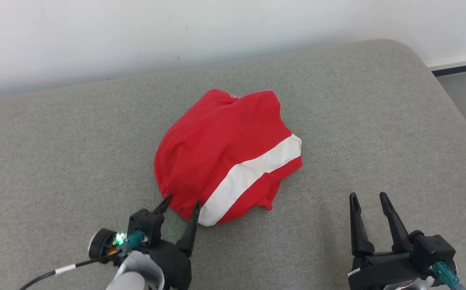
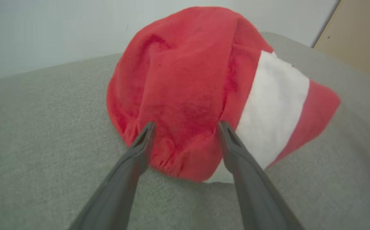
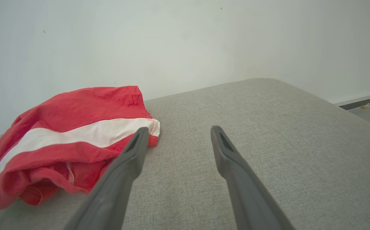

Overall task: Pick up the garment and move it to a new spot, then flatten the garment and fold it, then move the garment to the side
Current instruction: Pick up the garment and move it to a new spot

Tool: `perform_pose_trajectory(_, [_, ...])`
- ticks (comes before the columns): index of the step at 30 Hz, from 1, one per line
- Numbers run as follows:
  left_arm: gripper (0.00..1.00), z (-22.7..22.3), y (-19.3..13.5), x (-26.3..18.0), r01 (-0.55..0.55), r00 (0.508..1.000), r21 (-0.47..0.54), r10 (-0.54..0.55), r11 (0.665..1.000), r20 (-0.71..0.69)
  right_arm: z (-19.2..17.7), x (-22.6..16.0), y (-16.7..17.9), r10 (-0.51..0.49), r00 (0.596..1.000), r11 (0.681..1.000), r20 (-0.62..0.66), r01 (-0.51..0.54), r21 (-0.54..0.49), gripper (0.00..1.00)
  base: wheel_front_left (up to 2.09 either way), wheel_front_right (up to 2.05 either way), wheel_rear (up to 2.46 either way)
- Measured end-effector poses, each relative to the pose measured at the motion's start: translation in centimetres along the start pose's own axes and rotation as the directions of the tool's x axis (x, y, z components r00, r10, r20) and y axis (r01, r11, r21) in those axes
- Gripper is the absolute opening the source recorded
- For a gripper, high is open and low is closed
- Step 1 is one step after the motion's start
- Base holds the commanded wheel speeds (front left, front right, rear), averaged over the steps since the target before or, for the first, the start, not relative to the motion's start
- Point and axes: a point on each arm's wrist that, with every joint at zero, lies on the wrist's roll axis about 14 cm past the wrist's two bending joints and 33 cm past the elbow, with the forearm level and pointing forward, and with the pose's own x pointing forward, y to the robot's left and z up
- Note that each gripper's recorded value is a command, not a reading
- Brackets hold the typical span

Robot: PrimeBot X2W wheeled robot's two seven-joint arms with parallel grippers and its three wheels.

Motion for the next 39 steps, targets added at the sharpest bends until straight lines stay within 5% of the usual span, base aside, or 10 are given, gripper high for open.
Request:
perform_pose_trajectory(5, [1.0, -1.7, -0.5, -0.3, 0.009, 0.999, -0.012, -0.009, 1.0, -0.048, -0.2, 0.1, 0.1, 0.003, 1.0, 1.0, -0.007, -0.003, -0.001, 1.0, 0.0, 0.0, 0.0])
perform_pose_trajectory(6, [0.65, -2.0, -0.6, -0.2, 0.011, 0.998, -0.013, -0.012, 1.0, -0.065, -0.2, 0.1, 0.1, 0.003, 1.0, 1.0, -0.006, -0.003, -0.002, 1.0, 0.0, 0.0, 0.0])
perform_pose_trajectory(7, [0.65, -2.5, -0.6, -0.2, 0.013, 0.997, -0.014, -0.014, 1.0, -0.082, -0.2, 0.1, 0.0, 0.001, 1.0, 1.0, -0.006, -0.001, -0.003, 1.0, 0.0, 0.0, 0.0])
perform_pose_trajectory(8, [0.0, -2.6, -0.7, -0.1, 0.015, 0.996, -0.016, -0.016, 1.0, -0.085, -0.1, 0.1, -0.1, -0.002, 1.0, 1.0, -0.005, 0.002, -0.004, 1.0, 0.0, 0.0, 0.0])
perform_pose_trajectory(19, [0.0, 0.0, -1.1, -0.3, 0.025, 1.0, 0.001, -0.025, 1.0, 0.0, 0.5, -0.5, -0.5, -0.013, 1.0, 1.0, 0.013, 0.013, -0.005, 1.0, 0.0, 0.0, 0.0])
perform_pose_trajectory(29, [0.0, 16.9, -3.0, -0.3, 0.077, 0.922, 0.257, -0.167, 0.963, 0.349, 0.9, -0.4, 1.4, 0.043, 0.999, 0.999, 0.031, -0.043, 0.025, 1.0, 0.0, 0.0, 0.0])
perform_pose_trajectory(39, [0.0, 29.4, -7.2, -0.7, 0.085, 0.804, 0.44, -0.322, 0.894, 0.499, 1.2, -1.5, 0.4, 0.006, 0.999, 0.999, 0.043, -0.008, 0.053, 1.0, 0.0, 0.0, 0.0])
